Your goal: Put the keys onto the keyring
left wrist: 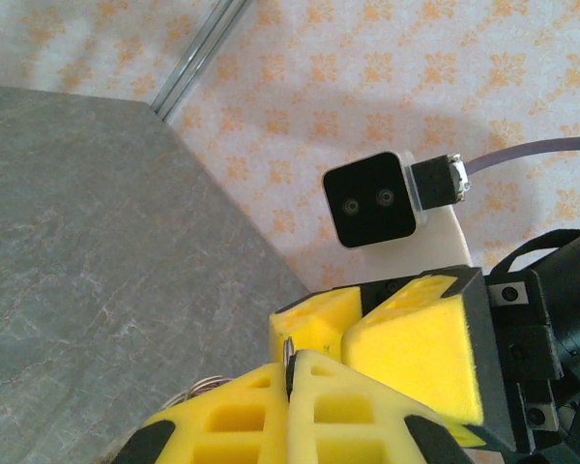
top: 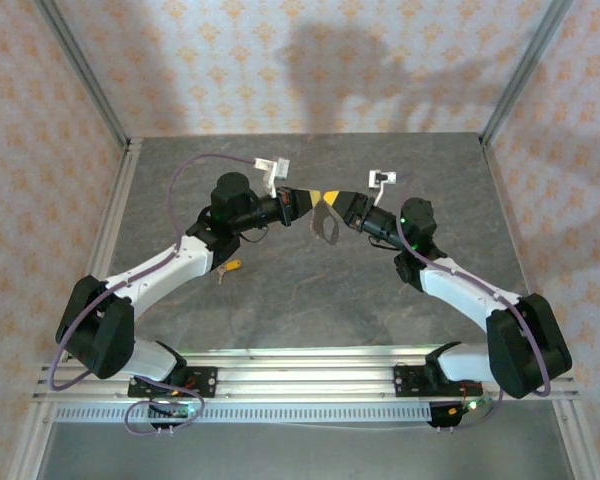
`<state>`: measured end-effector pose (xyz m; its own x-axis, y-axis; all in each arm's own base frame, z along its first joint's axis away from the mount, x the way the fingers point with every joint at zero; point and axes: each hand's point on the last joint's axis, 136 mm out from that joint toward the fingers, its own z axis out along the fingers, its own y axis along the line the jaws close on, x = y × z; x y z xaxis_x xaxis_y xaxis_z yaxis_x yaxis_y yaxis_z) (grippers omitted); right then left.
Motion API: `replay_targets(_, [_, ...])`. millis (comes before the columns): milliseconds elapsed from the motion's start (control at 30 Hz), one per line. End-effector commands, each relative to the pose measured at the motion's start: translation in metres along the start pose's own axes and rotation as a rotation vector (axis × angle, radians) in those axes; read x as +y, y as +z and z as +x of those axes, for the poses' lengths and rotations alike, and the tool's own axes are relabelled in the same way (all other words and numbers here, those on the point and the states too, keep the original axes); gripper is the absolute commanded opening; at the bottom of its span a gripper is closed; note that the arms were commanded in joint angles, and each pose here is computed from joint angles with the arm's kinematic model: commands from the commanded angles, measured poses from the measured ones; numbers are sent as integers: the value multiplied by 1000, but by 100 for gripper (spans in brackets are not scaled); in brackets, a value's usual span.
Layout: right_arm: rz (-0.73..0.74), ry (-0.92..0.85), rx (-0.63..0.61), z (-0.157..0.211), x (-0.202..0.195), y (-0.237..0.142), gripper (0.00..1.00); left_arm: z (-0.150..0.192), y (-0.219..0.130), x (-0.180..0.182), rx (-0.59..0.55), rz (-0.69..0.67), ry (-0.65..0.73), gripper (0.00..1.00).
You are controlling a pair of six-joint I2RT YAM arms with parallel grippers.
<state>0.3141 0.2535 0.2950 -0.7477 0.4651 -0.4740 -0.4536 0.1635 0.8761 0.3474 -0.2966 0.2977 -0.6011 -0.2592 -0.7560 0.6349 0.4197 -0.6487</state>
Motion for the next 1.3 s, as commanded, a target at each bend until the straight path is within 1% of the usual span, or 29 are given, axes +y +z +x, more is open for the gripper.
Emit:
replay_targets(0, [-52, -41, -7, 0, 18, -3, 26, -29, -3, -25, -72, 64, 57, 0])
replay_targets(567, [-72, -64, -23, -11, 30, 3, 22, -22, 0, -21, -55, 70, 40, 0])
replay_targets(800, [-74, -68, -21, -13, 32, 5, 17, -20, 0, -21, -51, 74, 36, 0])
replay_targets(1033, [-72, -69, -26, -15, 32, 7, 19, -16, 2, -22, -37, 84, 32, 0])
replay_targets(1267, [-62, -67, -24, -15, 28, 9, 18, -13, 4, -23, -28, 89, 29, 0])
